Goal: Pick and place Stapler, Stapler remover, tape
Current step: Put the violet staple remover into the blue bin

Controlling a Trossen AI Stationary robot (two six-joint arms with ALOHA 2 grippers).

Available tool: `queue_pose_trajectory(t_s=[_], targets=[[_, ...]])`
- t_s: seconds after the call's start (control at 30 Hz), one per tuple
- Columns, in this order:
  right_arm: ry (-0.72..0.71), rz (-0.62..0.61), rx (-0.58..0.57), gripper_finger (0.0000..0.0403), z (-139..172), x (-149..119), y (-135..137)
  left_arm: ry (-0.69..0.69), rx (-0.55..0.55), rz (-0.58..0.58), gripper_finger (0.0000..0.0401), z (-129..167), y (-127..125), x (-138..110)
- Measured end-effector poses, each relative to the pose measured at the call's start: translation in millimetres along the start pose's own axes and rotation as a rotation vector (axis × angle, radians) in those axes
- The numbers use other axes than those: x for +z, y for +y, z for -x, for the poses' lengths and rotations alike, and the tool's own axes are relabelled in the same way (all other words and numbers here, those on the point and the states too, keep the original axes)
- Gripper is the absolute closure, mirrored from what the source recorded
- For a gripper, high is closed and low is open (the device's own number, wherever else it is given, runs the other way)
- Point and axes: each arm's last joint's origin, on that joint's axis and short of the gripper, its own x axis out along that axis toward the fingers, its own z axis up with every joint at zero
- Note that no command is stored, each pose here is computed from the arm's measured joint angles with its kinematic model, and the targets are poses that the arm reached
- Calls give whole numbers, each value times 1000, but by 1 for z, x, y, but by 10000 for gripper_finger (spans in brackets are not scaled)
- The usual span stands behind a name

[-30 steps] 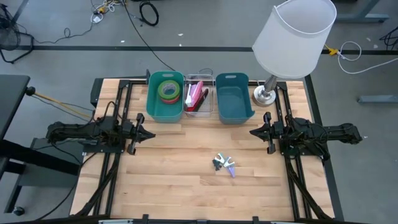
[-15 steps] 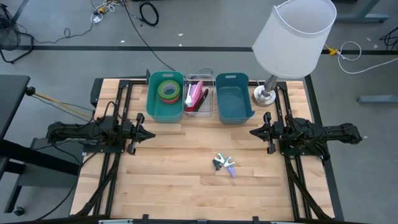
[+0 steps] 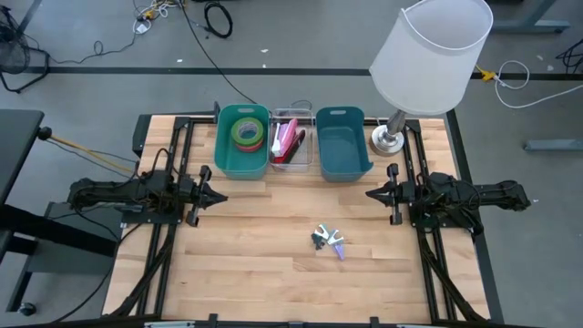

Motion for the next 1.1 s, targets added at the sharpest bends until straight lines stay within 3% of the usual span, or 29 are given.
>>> queue_pose_trajectory(t_s=[0.2, 0.5, 0.73, 1.1], targets=[[-59, -22, -9, 387, 0, 6, -1, 0, 0, 0, 398, 0, 0, 0], [-288, -269, -49, 387, 4, 27, -6, 0, 0, 0, 398, 0, 0, 0], [-352, -255, -93, 400, 9, 45, -10, 0, 0, 0, 398, 0, 0, 0], [-390, -279, -143, 402, 10, 103, -22, 0, 0, 0, 398, 0, 0, 0]])
